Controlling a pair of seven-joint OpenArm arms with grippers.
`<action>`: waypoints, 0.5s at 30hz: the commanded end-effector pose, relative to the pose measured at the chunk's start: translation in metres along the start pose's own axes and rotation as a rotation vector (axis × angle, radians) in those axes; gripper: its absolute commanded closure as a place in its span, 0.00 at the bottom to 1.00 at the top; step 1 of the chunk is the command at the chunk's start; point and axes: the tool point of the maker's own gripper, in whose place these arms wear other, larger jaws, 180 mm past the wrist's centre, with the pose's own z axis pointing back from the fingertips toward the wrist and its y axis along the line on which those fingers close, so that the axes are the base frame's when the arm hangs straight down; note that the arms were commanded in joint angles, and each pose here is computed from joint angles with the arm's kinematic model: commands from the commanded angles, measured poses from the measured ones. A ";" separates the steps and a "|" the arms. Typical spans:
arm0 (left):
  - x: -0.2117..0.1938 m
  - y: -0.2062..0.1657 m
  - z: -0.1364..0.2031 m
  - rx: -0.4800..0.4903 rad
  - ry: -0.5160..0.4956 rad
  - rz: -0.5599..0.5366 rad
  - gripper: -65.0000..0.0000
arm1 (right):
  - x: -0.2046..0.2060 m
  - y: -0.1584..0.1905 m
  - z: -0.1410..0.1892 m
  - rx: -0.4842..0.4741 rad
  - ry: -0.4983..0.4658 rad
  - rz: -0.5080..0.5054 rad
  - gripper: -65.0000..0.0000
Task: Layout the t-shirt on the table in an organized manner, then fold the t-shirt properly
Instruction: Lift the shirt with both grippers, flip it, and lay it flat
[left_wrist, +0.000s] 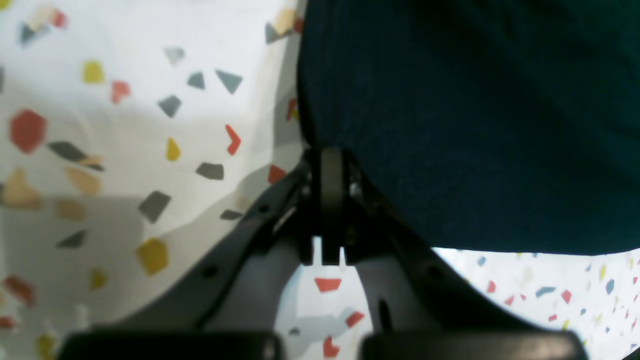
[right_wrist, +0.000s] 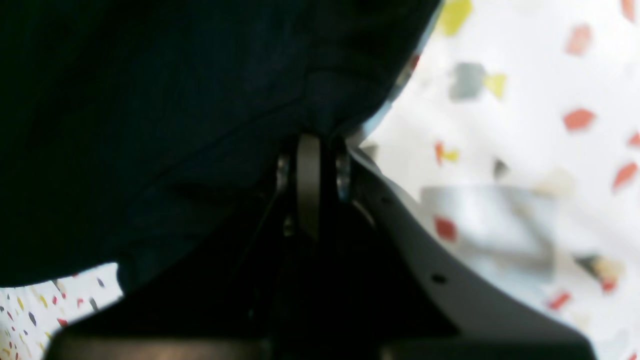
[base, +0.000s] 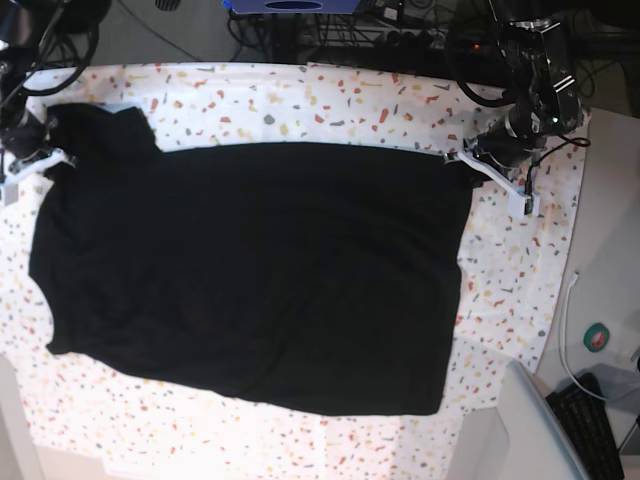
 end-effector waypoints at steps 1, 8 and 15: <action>0.011 0.000 0.007 -0.001 -0.042 -0.018 1.00 | 0.009 -0.007 0.011 -0.018 -0.028 0.031 1.00; 0.027 -0.006 0.031 0.011 -0.050 -0.117 1.00 | 0.003 0.004 0.057 -0.060 -0.004 0.174 1.00; 0.113 -0.031 0.021 -0.022 -0.109 -0.159 1.00 | 0.106 0.016 0.045 -0.096 -0.082 0.277 1.00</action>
